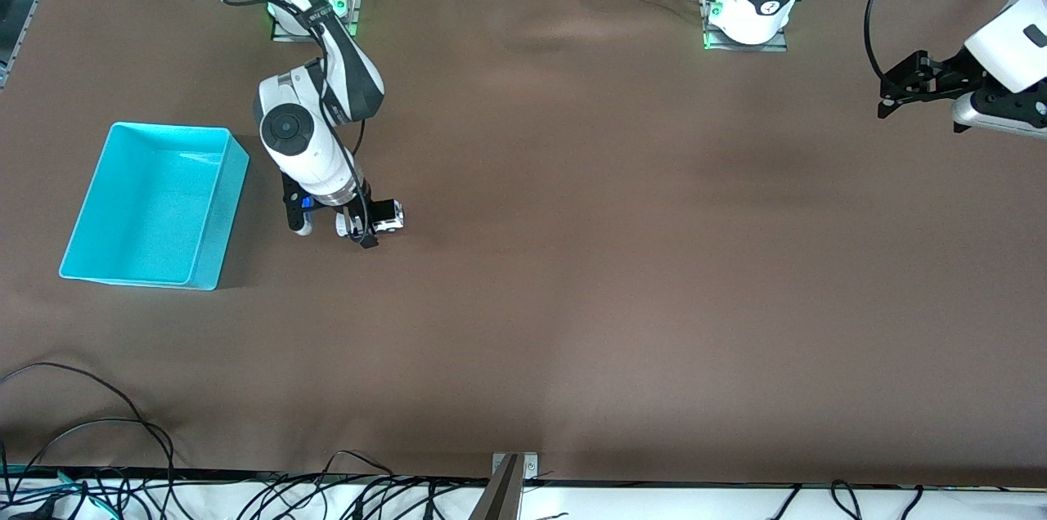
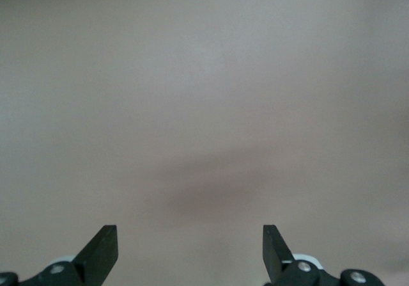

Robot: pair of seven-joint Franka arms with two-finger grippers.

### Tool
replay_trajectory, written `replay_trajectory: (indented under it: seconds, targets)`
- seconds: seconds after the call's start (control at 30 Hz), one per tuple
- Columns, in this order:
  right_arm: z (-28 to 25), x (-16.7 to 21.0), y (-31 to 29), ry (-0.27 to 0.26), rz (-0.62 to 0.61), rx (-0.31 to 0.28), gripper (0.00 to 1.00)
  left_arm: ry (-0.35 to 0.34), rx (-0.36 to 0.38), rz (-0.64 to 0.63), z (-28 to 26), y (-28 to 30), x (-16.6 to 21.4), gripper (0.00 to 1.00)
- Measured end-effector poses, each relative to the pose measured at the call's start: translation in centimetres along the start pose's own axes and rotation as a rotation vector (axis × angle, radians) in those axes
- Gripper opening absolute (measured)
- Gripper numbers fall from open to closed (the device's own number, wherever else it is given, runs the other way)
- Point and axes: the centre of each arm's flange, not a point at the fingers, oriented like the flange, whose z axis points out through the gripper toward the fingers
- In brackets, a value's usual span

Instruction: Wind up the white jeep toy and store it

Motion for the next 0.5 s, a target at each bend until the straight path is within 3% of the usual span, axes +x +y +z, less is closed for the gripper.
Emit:
replay_trajectory:
  seconds: [0.5]
  targets:
    - [-5.3, 5.0, 1.6, -0.002, -0.36, -0.145, 0.56, 0.0, 0.0, 0.0, 0.0, 0.0, 0.0, 1.0]
